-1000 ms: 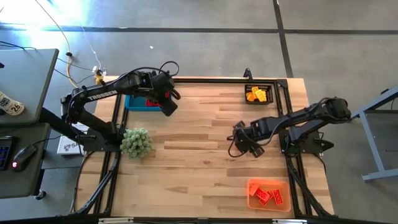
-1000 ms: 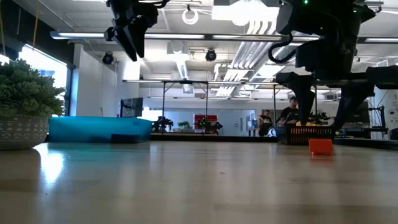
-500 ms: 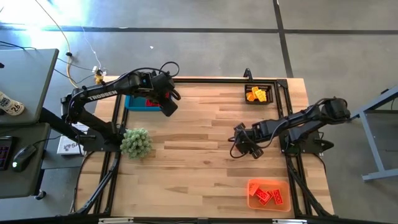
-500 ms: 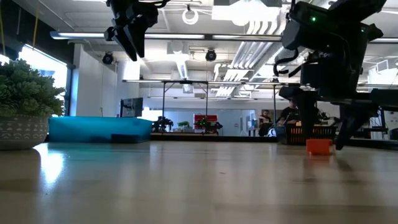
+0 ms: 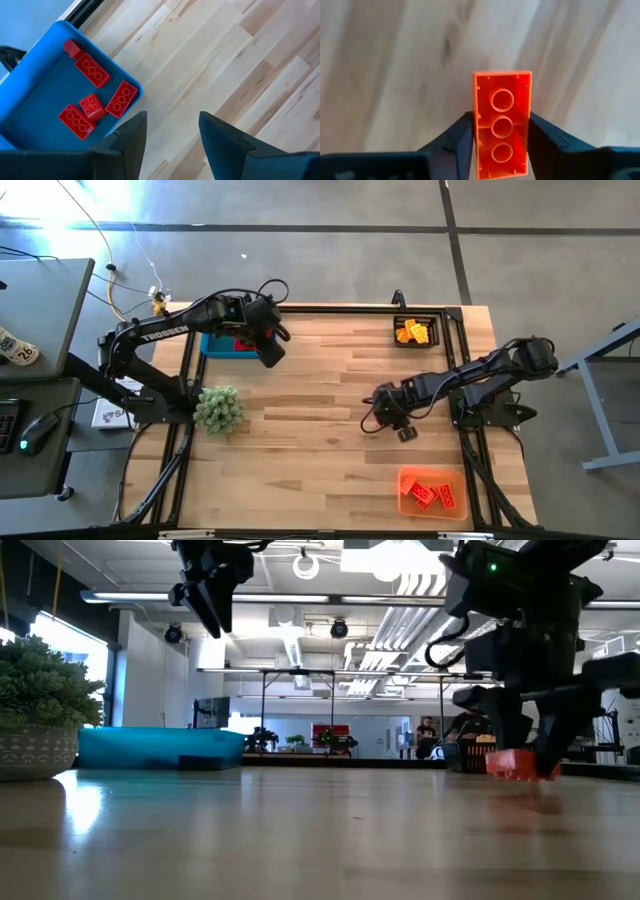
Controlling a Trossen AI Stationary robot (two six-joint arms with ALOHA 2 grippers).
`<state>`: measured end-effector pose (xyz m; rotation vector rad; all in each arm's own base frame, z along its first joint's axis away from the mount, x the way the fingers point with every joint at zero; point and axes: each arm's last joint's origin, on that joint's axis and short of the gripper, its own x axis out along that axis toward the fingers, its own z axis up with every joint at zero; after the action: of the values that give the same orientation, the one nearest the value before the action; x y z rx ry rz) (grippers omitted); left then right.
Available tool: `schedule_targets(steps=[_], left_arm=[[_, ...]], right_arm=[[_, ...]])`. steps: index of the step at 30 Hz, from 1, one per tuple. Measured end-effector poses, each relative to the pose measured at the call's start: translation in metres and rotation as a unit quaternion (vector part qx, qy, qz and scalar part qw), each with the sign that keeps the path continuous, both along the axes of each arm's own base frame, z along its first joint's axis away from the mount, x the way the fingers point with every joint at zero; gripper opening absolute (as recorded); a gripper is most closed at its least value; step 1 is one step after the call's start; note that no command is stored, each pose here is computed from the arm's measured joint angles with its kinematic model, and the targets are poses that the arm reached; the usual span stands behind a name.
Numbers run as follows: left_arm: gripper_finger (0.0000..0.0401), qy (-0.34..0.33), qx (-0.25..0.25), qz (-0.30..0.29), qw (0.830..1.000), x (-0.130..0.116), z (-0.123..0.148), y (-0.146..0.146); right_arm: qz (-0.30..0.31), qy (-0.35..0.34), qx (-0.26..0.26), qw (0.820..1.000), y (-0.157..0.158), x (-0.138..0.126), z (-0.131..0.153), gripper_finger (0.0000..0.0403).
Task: Sort & place blocks by color
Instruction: Put the orange game piece into the orange bin
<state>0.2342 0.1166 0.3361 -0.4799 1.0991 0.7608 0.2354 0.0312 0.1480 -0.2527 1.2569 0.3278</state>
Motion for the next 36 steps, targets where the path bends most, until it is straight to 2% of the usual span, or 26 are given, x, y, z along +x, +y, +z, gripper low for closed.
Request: schedule_targets(steps=[3, 5, 9, 11, 16, 20, 29, 32, 36], left_arm=[[0.0167, 0.008, 0.006, -0.023, 1.000, 0.000, 0.000, 0.000], [0.0167, 0.010, 0.008, -0.030, 0.999, 0.000, 0.000, 0.000], [0.0167, 0.010, 0.007, -0.032, 0.999, 0.000, 0.000, 0.000], [0.0167, 0.010, 0.007, -0.032, 0.999, 0.000, 0.000, 0.000], [0.0167, 0.014, 0.010, -0.045, 0.999, 0.000, 0.000, 0.000], [0.0167, 0.019, 0.014, -0.061, 0.998, 0.000, 0.000, 0.000], [0.0167, 0.022, 0.027, -0.093, 0.995, 0.001, 0.000, 0.001], [0.0167, 0.011, 0.037, -0.099, 0.994, 0.004, 0.002, 0.002], [0.0167, 0.002, 0.044, -0.104, 0.994, 0.006, 0.003, 0.003]], right_arm=[[-0.025, -0.003, 0.020, 0.999, 0.001, 0.003, 0.003, 0.0150], [-0.050, 0.001, 0.023, 0.998, -0.001, 0.003, 0.003, 0.0152], [-0.110, 0.012, 0.058, 0.992, -0.003, 0.003, 0.003, 0.0113], [-0.148, 0.025, 0.080, 0.985, -0.004, 0.001, 0.004, 0.0111], [-0.230, 0.045, 0.125, 0.964, 0.009, -0.005, 0.011, 0.0111], [-0.282, 0.047, 0.143, 0.948, 0.028, -0.008, 0.032, 0.0111], [-0.382, 0.050, 0.121, 0.915, 0.076, -0.019, 0.092, 0.0111], [-0.413, 0.058, 0.127, 0.900, 0.092, -0.028, 0.101, 0.0111], [-0.461, 0.082, 0.149, 0.871, 0.114, -0.041, 0.100, 0.0111]])
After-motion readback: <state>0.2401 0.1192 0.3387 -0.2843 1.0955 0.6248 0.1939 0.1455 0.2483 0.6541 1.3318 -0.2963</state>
